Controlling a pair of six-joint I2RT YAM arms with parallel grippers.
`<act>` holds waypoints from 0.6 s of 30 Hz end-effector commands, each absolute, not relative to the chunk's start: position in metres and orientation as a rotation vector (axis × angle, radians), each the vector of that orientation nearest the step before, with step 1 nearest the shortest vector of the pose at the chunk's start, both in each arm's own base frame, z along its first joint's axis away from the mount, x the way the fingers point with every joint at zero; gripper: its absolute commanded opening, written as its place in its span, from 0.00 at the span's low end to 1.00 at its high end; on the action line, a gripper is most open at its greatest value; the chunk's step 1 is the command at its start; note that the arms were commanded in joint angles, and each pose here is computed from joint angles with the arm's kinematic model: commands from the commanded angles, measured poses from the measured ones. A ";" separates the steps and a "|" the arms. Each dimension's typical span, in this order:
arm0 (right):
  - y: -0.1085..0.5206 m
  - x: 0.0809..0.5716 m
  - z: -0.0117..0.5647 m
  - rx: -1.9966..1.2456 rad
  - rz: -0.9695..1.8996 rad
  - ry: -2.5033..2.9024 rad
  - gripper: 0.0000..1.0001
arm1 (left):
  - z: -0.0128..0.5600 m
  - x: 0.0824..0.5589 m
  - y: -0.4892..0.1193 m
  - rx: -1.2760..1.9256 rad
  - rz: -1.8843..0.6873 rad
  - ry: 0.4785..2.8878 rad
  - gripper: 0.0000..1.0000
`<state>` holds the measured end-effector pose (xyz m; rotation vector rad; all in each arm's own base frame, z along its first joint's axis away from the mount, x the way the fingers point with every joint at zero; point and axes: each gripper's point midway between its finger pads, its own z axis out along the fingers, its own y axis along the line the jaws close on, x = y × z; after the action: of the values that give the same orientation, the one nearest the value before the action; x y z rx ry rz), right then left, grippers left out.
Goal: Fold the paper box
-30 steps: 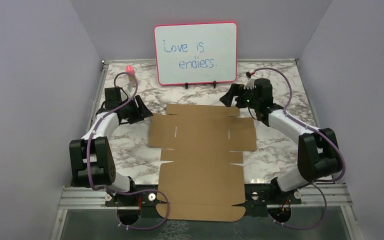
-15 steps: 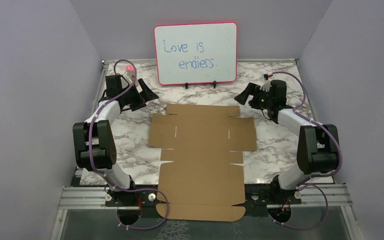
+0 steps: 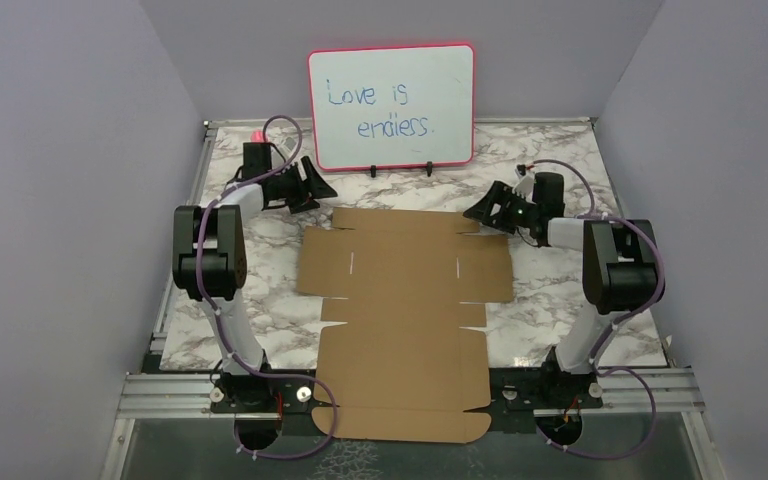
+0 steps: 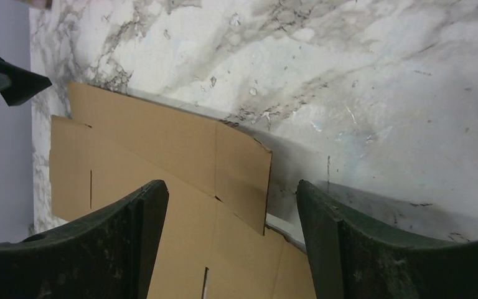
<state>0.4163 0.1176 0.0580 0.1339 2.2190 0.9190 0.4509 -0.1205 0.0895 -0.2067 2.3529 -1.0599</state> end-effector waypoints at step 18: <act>0.146 0.402 0.030 0.027 1.192 2.237 0.29 | 0.048 0.446 -0.159 -0.041 -1.210 2.438 0.33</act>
<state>0.4035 0.1408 0.0303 0.0532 2.2372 1.1428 0.4453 -0.1507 0.0432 -0.1048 2.4547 -1.1744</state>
